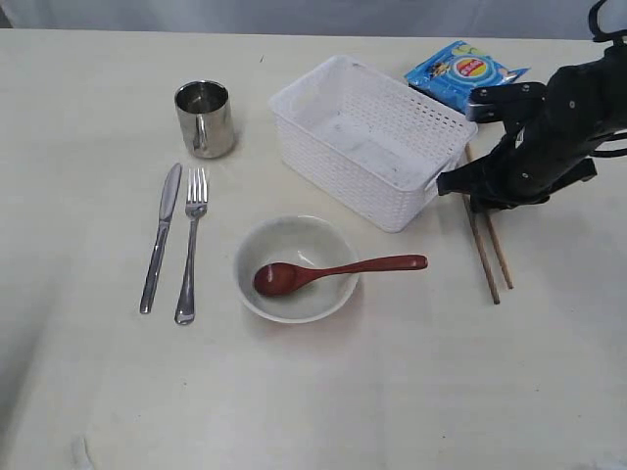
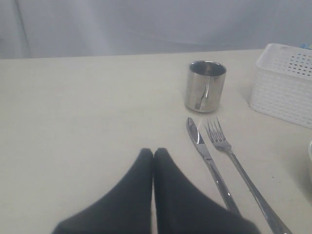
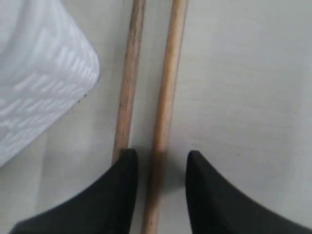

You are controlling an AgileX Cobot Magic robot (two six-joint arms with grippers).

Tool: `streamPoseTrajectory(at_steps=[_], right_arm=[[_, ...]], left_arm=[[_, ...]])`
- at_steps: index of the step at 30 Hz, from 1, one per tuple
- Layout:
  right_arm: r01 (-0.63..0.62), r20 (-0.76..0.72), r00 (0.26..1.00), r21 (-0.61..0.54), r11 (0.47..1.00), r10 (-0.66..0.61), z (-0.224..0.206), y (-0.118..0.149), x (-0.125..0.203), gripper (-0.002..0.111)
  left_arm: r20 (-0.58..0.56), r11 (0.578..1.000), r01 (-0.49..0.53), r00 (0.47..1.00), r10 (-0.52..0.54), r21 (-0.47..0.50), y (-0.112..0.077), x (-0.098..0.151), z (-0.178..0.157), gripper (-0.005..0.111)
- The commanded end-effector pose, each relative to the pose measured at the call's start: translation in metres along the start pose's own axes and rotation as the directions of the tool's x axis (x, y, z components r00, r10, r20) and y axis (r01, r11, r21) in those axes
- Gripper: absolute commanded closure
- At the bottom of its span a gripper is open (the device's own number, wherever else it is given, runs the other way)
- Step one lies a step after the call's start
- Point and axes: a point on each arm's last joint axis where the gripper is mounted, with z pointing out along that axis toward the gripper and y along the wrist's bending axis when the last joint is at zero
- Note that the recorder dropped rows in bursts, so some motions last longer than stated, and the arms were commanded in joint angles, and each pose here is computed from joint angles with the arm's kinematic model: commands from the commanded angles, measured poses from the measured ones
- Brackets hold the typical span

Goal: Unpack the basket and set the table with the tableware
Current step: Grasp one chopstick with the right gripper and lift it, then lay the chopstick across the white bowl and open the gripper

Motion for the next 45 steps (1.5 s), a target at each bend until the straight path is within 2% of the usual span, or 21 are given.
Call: streamPoseTrajectory(at_steps=[1,2,9,19,23,27,30,34,39,45], right_arm=[[0.003,-0.072,0.997,0.007,1.0,-0.003,0.011,-0.001,0.01,0.1],[0.003,-0.08,0.997,0.009,1.0,-0.003,0.011,-0.001,0.011,0.109],[0.007,-0.071,0.997,0.014,1.0,-0.006,-0.003,-0.002,0.009,0.109],[-0.035,0.218,0.976,0.043,0.998,0.025,-0.108,-0.011,-0.008,0.109],[-0.038,0.326,0.945,-0.006,0.999,0.038,-0.148,-0.003,-0.005,0.109],[0.102,0.392,0.918,-0.093,0.99,-0.058,-0.179,0.03,0.003,0.109],[0.226,0.362,0.921,-0.192,0.955,-0.146,-0.185,0.068,0.017,0.109],[0.312,0.29,0.93,-0.3,0.902,-0.225,-0.179,0.114,0.034,0.109],[0.307,0.198,0.948,-0.359,0.881,-0.25,-0.154,0.158,0.049,0.109],[0.27,0.083,0.963,-0.36,0.893,-0.258,-0.12,0.186,0.049,0.109]], left_arm=[[0.01,1.0,-0.005,1.0,0.005,0.003,0.0,0.0,0.0,0.107],[0.01,1.0,-0.005,1.0,0.005,0.003,0.0,0.0,0.0,0.107],[0.01,1.0,-0.005,1.0,0.005,0.003,0.0,0.0,0.0,0.107],[0.01,1.0,-0.005,1.0,0.005,0.003,0.0,0.0,0.0,0.107],[0.01,1.0,-0.005,1.0,0.005,0.003,0.0,0.0,0.0,0.107],[0.01,1.0,-0.005,1.0,0.005,0.003,0.0,0.0,0.0,0.107],[0.01,1.0,-0.005,1.0,0.005,0.003,0.0,0.0,0.0,0.107],[0.01,1.0,-0.005,1.0,0.005,0.003,0.0,0.0,0.0,0.107],[0.01,1.0,-0.005,1.0,0.005,0.003,0.0,0.0,0.0,0.107],[0.01,1.0,-0.005,1.0,0.005,0.003,0.0,0.0,0.0,0.107]])
